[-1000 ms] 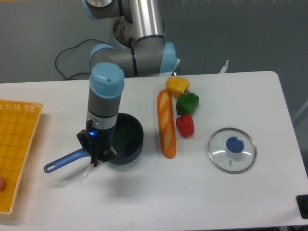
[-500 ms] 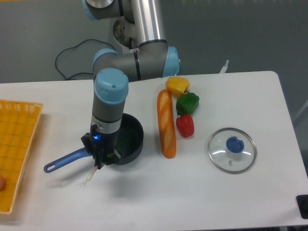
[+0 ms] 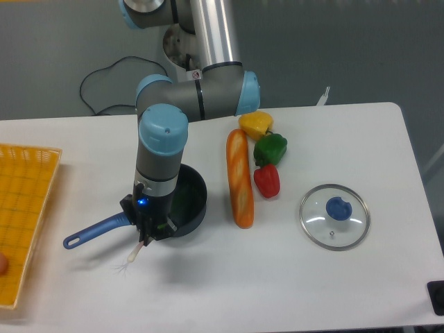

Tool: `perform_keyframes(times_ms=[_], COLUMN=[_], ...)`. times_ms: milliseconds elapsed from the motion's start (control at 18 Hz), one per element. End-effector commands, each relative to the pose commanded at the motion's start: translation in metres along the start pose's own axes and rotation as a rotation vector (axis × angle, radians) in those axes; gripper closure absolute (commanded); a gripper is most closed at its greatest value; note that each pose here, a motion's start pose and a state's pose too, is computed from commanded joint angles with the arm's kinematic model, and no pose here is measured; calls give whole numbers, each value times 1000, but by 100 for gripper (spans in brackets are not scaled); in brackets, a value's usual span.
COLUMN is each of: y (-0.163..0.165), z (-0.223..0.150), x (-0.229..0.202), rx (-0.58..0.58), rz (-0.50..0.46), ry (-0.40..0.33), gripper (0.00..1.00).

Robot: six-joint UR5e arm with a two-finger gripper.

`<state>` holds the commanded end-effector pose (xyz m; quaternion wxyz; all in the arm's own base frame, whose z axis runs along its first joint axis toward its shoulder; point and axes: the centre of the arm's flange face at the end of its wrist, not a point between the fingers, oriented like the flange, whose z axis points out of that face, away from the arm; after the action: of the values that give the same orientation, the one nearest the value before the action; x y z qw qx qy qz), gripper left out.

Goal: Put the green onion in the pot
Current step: 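Open the gripper and move it up over the saucepan center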

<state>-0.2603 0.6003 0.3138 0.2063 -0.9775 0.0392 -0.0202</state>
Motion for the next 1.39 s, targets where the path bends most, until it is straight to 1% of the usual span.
perform_keyframes(times_ms=[111,556,611,667,722,778,833,1056,1222,1278,1389], y=[-5,-6,-6,-5,-5,-4,-3,4,15,19,30], z=[-1,3,3,3,2,0,-3,-15,-25,-27,-32], x=[1,1,1,0,-2,-4,-6,-16,-31,-37,-54], rx=[6,1,1,1,0,-2,-4,-61,-159,-179,-196], rz=[6,7,7,8,14,27,27,23,18,11,-14], ry=[-3,2,2,2,-2,-9,-18,-107,-231,-255,-275], gripper=[73,72,69,55,34,0,0,0,0,0,0])
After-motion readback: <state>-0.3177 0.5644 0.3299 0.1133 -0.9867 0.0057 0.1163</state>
